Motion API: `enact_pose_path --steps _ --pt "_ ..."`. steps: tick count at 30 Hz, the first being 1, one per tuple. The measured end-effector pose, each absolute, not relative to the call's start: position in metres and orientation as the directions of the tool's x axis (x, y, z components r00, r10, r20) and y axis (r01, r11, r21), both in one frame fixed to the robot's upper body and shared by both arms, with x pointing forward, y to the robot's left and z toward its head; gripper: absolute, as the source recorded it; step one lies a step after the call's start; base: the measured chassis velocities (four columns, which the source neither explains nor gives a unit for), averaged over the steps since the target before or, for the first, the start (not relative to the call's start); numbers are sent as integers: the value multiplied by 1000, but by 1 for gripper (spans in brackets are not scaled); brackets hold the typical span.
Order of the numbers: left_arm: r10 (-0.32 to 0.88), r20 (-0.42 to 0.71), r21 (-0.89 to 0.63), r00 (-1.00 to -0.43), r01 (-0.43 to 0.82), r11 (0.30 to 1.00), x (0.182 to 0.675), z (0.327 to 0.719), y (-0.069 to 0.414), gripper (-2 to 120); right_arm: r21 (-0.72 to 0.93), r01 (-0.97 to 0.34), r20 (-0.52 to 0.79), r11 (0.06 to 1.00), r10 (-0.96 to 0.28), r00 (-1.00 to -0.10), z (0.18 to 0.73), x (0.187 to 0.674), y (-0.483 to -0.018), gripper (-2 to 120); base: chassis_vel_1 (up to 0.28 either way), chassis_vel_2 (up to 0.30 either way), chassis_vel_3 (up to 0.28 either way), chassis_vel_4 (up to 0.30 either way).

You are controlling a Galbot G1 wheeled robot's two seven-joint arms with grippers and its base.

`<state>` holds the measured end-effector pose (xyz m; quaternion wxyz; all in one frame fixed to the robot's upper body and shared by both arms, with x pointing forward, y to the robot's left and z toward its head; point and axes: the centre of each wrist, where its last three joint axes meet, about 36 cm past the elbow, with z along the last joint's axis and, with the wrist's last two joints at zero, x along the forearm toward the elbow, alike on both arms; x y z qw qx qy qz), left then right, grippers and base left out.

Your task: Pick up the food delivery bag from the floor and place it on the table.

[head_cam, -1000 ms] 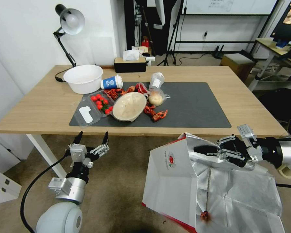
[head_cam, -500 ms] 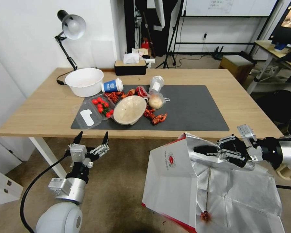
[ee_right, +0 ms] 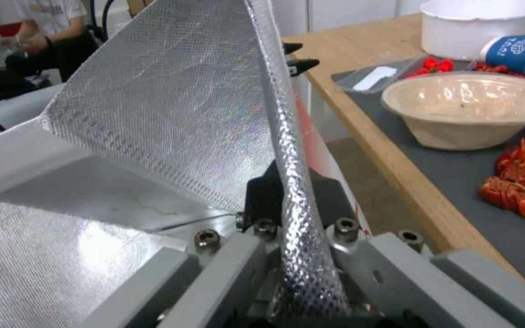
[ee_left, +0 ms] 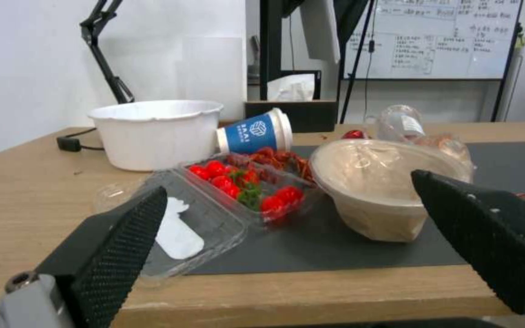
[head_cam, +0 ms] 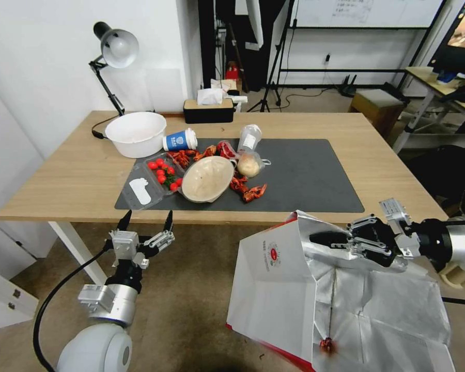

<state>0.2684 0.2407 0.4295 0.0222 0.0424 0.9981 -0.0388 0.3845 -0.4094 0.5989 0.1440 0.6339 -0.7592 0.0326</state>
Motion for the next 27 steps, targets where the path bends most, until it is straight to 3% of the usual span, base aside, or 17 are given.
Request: enact_pose_path --steps 17,27 --pt "84 -51 -64 -995 87 994 268 431 243 100 130 -973 249 192 -956 -155 602 383 -409 0 0 0 0 0" --pt "82 -53 -66 -995 85 994 266 432 242 100 86 -978 171 191 -970 -174 643 384 -408 0 0 0 0 0"
